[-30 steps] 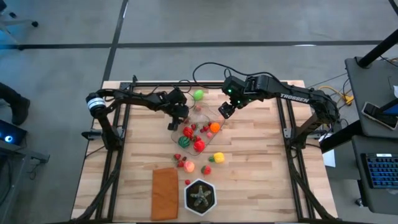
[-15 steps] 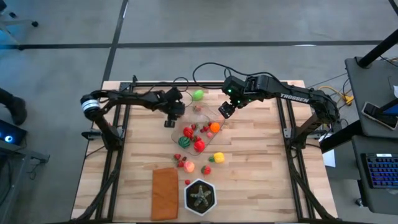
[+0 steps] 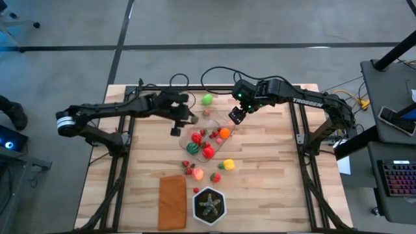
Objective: Pick and placing Produce into tupperware
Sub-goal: Put the red strawberry into the transparent bin, then put the yellow pineapple into the transparent bin
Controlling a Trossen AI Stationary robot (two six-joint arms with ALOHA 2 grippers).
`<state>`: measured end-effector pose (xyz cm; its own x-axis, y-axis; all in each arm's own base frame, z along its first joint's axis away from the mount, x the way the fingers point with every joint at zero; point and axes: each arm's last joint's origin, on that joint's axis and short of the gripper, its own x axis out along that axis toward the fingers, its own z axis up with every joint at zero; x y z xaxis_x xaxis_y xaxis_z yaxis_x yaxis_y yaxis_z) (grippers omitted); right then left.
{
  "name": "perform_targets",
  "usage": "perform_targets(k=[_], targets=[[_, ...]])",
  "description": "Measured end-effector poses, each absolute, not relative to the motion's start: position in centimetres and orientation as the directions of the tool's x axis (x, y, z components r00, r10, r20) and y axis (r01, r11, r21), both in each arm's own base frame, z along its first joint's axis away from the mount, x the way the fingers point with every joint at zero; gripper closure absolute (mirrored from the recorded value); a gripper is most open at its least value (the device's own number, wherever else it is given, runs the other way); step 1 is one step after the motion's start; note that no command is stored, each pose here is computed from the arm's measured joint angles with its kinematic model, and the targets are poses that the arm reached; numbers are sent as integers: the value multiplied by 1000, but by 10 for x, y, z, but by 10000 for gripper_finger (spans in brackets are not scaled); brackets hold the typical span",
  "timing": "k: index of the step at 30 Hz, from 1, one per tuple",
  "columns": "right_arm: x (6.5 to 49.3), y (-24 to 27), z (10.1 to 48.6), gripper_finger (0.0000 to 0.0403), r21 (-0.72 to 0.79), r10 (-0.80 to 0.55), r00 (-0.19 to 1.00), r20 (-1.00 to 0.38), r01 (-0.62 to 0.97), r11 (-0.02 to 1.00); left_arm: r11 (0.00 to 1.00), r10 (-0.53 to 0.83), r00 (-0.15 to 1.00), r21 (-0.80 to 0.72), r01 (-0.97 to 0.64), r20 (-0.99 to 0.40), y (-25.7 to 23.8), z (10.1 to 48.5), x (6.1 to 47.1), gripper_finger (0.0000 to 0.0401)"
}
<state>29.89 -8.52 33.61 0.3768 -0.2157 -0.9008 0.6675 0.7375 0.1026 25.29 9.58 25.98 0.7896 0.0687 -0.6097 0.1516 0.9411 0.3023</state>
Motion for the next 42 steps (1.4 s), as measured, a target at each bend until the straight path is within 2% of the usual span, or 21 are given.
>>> perform_targets(k=[3,9,13,19,22,28,32,34,37,42], targets=[[299,-85,335,163,101,-214,374,-902,667,738,937,19,782,284,203,-623,84,255,261,280],[298,-85,335,167,103,-210,370,-905,669,736,974,-95,761,97,203,-642,84,238,273,269],[298,-84,334,163,113,-200,365,-909,679,726,980,-134,753,25,196,-644,83,234,275,224],[296,-83,329,159,104,-189,339,-922,686,720,980,-138,758,21,197,-637,83,236,274,139],[295,-81,324,159,128,-138,325,-935,674,727,980,-139,757,21,197,-638,82,238,271,114],[289,-48,310,163,46,-78,209,-975,531,846,991,-63,737,45,127,-673,80,244,259,105],[286,-11,300,170,-114,-216,233,-948,385,916,996,-16,732,53,71,-681,79,247,250,105],[282,5,295,175,-134,-240,285,-928,346,928,997,2,720,59,55,-694,78,245,246,105],[269,23,279,178,-114,-220,300,-928,334,936,999,7,709,43,33,-705,77,244,243,105],[240,38,239,177,-131,-218,194,-956,379,916,999,0,686,30,32,-727,76,242,240,105]])
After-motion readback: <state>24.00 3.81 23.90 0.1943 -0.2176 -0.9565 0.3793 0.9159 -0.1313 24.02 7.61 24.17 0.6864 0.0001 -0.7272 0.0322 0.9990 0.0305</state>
